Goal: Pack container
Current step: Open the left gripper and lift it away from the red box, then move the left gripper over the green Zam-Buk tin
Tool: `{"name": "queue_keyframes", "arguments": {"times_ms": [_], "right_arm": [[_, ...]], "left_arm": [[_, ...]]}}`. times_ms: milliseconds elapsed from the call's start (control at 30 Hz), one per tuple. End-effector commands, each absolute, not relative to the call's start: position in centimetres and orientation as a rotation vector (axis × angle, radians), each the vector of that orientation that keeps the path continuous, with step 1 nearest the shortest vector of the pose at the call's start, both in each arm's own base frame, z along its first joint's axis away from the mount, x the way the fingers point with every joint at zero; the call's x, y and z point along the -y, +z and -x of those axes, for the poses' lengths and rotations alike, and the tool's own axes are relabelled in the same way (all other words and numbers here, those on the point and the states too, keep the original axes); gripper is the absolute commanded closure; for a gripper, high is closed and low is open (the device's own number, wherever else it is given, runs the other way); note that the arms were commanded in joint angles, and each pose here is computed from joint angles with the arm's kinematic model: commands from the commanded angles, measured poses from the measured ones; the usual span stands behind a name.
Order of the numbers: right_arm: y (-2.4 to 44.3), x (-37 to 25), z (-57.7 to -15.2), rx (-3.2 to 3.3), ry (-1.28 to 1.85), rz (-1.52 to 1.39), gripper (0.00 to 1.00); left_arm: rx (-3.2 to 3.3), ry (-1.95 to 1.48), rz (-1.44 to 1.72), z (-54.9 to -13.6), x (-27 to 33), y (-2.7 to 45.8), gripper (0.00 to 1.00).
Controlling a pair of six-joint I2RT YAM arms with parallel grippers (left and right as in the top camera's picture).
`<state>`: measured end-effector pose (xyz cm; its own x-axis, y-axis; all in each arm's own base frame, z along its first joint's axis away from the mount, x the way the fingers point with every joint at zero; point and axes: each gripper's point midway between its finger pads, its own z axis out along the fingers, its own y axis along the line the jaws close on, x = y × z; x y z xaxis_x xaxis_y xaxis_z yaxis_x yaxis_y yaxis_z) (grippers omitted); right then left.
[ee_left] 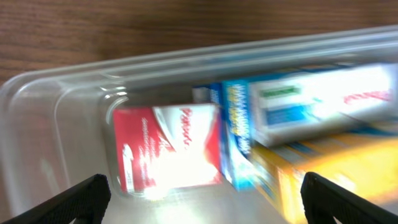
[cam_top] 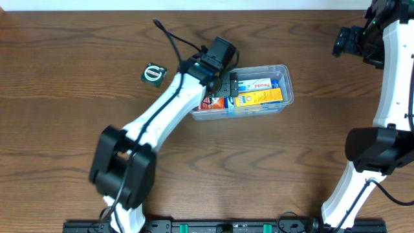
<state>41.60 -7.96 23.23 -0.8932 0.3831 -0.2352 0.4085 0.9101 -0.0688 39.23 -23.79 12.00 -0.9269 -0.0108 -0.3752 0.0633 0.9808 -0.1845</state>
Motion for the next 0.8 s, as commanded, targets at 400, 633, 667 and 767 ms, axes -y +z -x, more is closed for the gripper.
{"name": "queue_keyframes", "arguments": {"times_ms": [400, 633, 667, 767], "right_arm": [[23.8, 8.1, -41.6, -2.832, -0.176, -0.623, 0.01], [23.8, 8.1, -41.6, -2.832, -0.176, -0.623, 0.01], [23.8, 8.1, -41.6, -2.832, -0.176, -0.623, 0.01], [23.8, 8.1, -41.6, -2.832, -0.176, -0.623, 0.01]], "left_arm": [[-2.432, 0.031, -0.204, -41.2, 10.7, 25.0, 0.02], [-2.548, 0.086, -0.273, -43.8, 4.8, 20.0, 0.02], [-2.562, 0.064, -0.279, -44.1, 4.5, 19.2, 0.02], [-2.613, 0.061, -0.246, -45.2, 3.0, 16.5, 0.02]]}}
